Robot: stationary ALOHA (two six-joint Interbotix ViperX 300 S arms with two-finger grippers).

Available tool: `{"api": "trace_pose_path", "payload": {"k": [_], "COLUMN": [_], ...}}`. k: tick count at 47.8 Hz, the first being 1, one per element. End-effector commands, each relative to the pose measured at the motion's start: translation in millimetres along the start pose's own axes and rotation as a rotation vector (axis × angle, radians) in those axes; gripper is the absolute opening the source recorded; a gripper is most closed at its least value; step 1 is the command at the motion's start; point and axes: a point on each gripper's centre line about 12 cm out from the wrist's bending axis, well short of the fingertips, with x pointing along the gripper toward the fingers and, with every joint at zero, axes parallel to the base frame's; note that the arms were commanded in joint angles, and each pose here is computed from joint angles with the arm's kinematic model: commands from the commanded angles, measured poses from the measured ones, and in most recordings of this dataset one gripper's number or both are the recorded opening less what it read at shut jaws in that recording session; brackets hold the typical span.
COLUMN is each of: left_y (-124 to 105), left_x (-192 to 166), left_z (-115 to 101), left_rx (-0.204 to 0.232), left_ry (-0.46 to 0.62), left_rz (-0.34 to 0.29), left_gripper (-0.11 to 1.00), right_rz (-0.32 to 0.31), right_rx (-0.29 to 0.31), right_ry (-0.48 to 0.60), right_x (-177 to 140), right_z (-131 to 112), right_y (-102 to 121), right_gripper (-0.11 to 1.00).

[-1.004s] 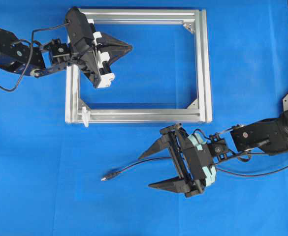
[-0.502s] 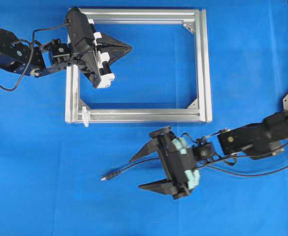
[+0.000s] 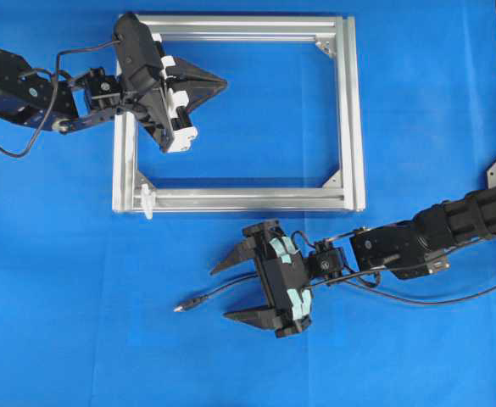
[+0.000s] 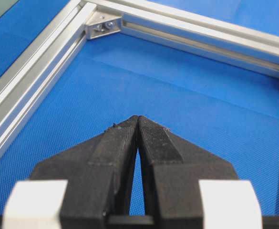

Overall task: Insert the wire through the string loop located on the left side.
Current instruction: 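Open the right gripper and lower it over the black USB cable near its plug, then close the right gripper on the cable just behind the USB plug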

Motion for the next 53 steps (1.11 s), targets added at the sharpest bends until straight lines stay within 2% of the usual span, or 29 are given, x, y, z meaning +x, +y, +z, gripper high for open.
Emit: {"api": "trace_pose_path", "payload": {"k": [1, 7, 13, 16, 25, 28, 45, 53], "left_y": [-2, -2, -2, -2, -2, -2, -1, -1], "left_x": [-2, -2, -2, -2, -3, -2, -5, -6], "left_z": [16, 15, 14, 14, 13, 13, 10, 10], "left_rx": [-0.001, -0.001, -0.003, -0.001, -0.001, -0.001, -0.001, 0.001], "left_ry": [-0.046, -0.041, -0.033, -0.029, -0.026, -0.026, -0.018, -0.017], "left_rz": [-0.007, -0.007, -0.007, -0.006, -0.006, -0.006, -0.006, -0.007], "left_gripper": [0.0, 0.0, 0.0, 0.0, 0.0, 0.0, 0.0, 0.0], "right_rz": [0.001, -0.002, -0.003, -0.005, -0.01, -0.01, -0.015, -0.015], "right_rx": [0.004, 0.005, 0.005, 0.006, 0.005, 0.002, 0.005, 0.005], "right_ry": [-0.052, -0.056, -0.053, -0.054, -0.053, -0.055, -0.055, -0.063], "right_x": [2, 2, 3, 4, 5, 5, 4, -6], "right_z": [16, 16, 16, 17, 16, 17, 17, 33], "right_y": [0, -1, -2, -2, -6, -6, -8, -7], "right_gripper": [0.83, 0.77, 0.63, 0.53, 0.1, 0.02, 0.0, 0.0]}}
